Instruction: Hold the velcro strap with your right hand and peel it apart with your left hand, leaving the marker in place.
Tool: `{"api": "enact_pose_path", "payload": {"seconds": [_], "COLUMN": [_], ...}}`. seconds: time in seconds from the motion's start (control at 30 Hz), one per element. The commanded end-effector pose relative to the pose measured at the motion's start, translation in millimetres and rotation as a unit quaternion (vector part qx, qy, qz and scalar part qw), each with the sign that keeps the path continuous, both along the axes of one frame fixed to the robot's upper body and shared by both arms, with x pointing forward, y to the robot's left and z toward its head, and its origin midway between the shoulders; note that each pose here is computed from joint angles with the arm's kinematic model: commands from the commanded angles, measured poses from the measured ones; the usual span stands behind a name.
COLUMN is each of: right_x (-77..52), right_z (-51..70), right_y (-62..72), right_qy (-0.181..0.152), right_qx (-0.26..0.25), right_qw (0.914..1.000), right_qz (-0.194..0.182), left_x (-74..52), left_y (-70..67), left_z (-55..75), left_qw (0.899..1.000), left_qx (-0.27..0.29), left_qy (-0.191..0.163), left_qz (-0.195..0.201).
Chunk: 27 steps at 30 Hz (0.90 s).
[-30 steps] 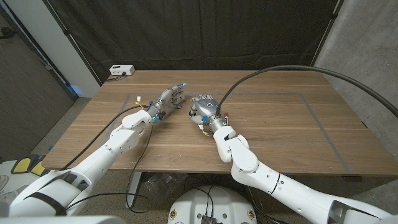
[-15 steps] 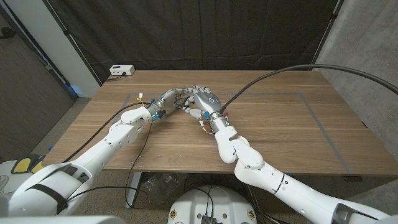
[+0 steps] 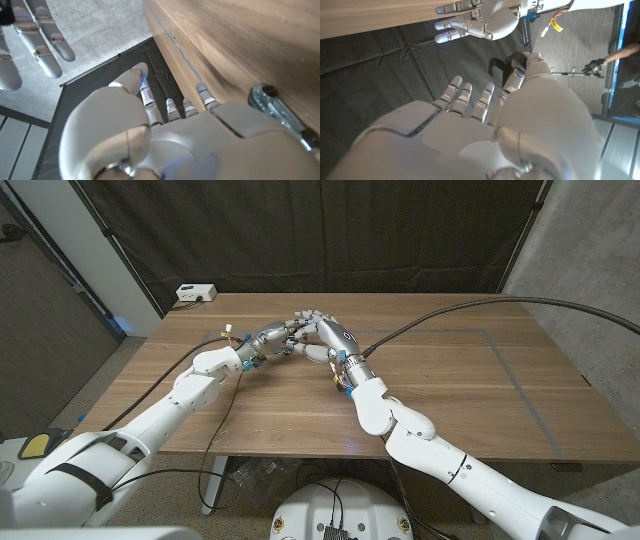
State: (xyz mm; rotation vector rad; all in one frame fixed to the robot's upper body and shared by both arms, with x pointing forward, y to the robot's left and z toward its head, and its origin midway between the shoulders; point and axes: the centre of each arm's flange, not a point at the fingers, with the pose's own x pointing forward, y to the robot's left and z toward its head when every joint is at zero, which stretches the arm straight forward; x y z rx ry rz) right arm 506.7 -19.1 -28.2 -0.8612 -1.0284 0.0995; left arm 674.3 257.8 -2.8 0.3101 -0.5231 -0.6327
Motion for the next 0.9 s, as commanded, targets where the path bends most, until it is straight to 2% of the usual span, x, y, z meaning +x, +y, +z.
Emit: {"api": "enact_pose_path", "payload": {"seconds": [0.03, 0.27, 0.47, 0.7, 0.9], "right_x": [4.8, 11.0, 15.3, 20.9, 24.1], "right_z": [11.5, 11.4, 11.1, 9.3, 9.4], "right_y": [-11.2, -9.6, -7.3, -7.0, -7.0], "right_qy": [0.009, 0.021, 0.031, 0.041, 0.048], "right_qx": [0.094, 0.125, 0.154, 0.171, 0.184], "right_qw": [0.9942, 0.9895, 0.9844, 0.9809, 0.9768], "right_qz": [0.052, 0.068, 0.079, 0.084, 0.098], "left_x": [-20.1, -35.9, -45.8, -49.8, -51.1], "left_y": [-4.1, -11.9, -23.8, -30.1, -34.6], "left_z": [8.1, 7.8, 9.7, 10.5, 4.6], "left_qw": [0.995, 0.993, 0.990, 0.989, 0.989], "left_qx": [0.048, 0.012, 0.007, -0.003, -0.047], "left_qy": [-0.084, -0.119, -0.138, -0.143, -0.126], "left_qz": [0.040, 0.017, -0.013, -0.035, -0.063]}}
